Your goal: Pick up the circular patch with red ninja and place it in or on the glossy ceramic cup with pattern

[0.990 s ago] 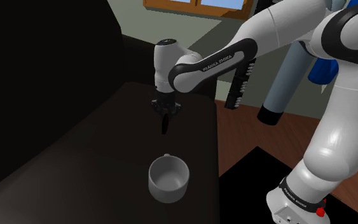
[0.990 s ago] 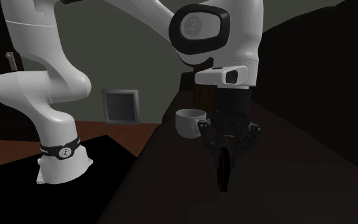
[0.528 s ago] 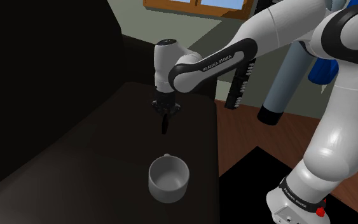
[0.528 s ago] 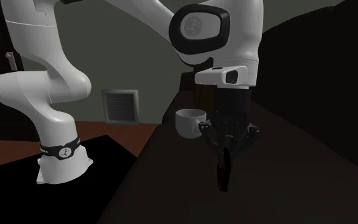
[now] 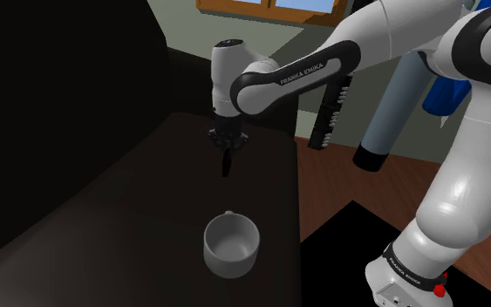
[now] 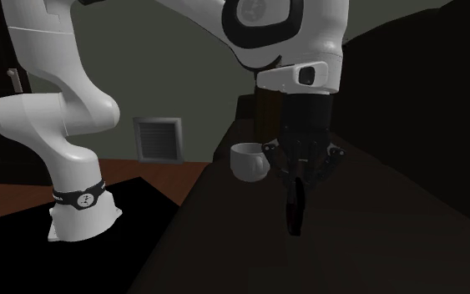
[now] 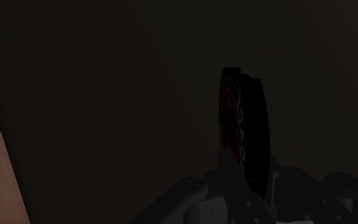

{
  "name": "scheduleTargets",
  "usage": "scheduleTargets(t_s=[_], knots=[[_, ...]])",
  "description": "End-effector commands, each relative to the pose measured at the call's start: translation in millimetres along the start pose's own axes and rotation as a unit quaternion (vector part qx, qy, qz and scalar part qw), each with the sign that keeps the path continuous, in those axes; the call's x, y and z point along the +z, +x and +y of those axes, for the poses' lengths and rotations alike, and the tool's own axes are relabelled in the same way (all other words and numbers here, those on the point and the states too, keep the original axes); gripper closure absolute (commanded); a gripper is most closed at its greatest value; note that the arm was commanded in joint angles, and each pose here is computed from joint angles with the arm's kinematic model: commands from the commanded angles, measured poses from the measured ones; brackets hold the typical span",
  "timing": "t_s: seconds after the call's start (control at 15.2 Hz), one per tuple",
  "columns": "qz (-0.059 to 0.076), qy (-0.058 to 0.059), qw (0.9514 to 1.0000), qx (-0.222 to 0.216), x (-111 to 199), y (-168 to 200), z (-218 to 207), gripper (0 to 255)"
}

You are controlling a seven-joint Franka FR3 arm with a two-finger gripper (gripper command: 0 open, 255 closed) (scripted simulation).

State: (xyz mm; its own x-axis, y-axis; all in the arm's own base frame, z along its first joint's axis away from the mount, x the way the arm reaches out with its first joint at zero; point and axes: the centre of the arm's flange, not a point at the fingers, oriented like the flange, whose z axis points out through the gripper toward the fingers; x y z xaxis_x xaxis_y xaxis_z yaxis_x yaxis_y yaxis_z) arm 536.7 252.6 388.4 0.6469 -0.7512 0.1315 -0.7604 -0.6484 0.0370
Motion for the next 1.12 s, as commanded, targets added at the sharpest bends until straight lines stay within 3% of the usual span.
scheduleTargets(t_s=[0.0,1.06], knots=[[0.0,0.0,1.0,0.0,-10,2,1,255],[0.0,0.0,1.0,0.0,-94,13,4,255]])
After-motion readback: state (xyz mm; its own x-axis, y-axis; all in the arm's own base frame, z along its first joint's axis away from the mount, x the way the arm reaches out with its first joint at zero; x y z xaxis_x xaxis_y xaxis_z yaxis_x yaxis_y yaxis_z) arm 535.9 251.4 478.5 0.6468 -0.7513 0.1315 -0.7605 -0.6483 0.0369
